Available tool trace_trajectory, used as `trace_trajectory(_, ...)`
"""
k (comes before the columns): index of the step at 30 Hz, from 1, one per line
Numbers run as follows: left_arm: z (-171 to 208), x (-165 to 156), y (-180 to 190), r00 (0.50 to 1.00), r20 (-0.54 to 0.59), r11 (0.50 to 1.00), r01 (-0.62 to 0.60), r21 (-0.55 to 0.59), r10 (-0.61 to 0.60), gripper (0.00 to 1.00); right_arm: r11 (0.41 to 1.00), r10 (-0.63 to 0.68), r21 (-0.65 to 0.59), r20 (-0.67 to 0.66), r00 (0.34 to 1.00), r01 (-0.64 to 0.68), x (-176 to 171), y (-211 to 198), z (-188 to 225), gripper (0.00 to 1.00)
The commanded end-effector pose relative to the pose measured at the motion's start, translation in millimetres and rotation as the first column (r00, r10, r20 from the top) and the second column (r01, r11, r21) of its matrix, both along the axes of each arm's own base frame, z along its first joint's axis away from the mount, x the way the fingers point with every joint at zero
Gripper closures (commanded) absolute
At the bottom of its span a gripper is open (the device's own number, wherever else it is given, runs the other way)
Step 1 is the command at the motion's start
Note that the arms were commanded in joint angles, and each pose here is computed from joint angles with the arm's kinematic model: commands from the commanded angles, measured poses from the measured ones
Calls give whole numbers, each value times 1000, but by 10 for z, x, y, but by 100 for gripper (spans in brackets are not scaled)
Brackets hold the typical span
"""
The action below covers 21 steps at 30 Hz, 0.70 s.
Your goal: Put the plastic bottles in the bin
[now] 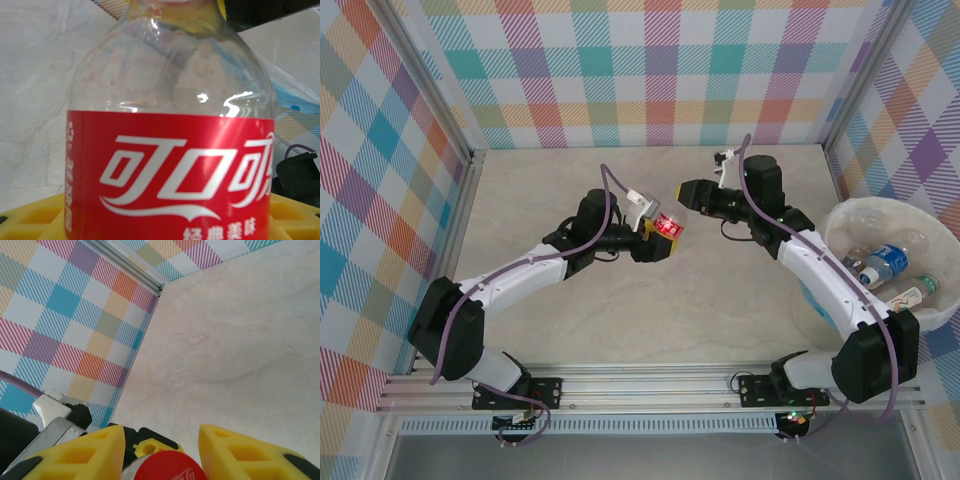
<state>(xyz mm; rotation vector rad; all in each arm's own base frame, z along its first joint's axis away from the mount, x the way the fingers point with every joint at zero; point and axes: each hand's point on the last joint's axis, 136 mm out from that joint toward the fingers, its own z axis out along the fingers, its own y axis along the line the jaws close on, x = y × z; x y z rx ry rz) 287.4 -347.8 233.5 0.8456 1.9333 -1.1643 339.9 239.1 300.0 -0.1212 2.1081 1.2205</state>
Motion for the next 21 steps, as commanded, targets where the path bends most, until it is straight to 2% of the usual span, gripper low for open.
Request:
trace_trajectory(1,138,11,-73,999,34,999,4,-33,-3,57,999,29,32,27,999,-30,-84,40,90,48)
trace_trajectory(3,134,22,-79,1000,31,999,-3,-33,4,57,998,51,33,9,999,-51,-104,69,56,43)
trace_trajectory(5,117,31,-82,1000,29,1000,-9,-30,10,57,997,73,36,-3,997,-73,-118,109,20,45)
trace_trajectory(10,69,88,-86,999,20,999,-30,-12,30,56,996,85,36,10,996,-85,-104,148,23,59)
trace_trajectory(15,51,124,-97,999,-3,999,-45,-9,45,50,998,62,18,48,997,-63,-107,97,111,76)
trace_trajectory(16,45,127,-94,999,-8,999,-49,-6,49,44,999,49,10,53,997,-49,-109,72,119,78)
trace_trajectory(18,44,106,-94,999,-28,999,-43,0,43,20,1000,12,-9,69,998,-12,-115,2,148,81)
trace_trajectory(19,48,92,-94,999,-34,999,-38,0,38,12,1000,-7,-19,82,997,8,-124,-40,175,83)
trace_trajectory(21,61,80,-77,998,-38,999,-45,-5,45,0,996,-71,-52,114,991,77,-132,-173,224,87)
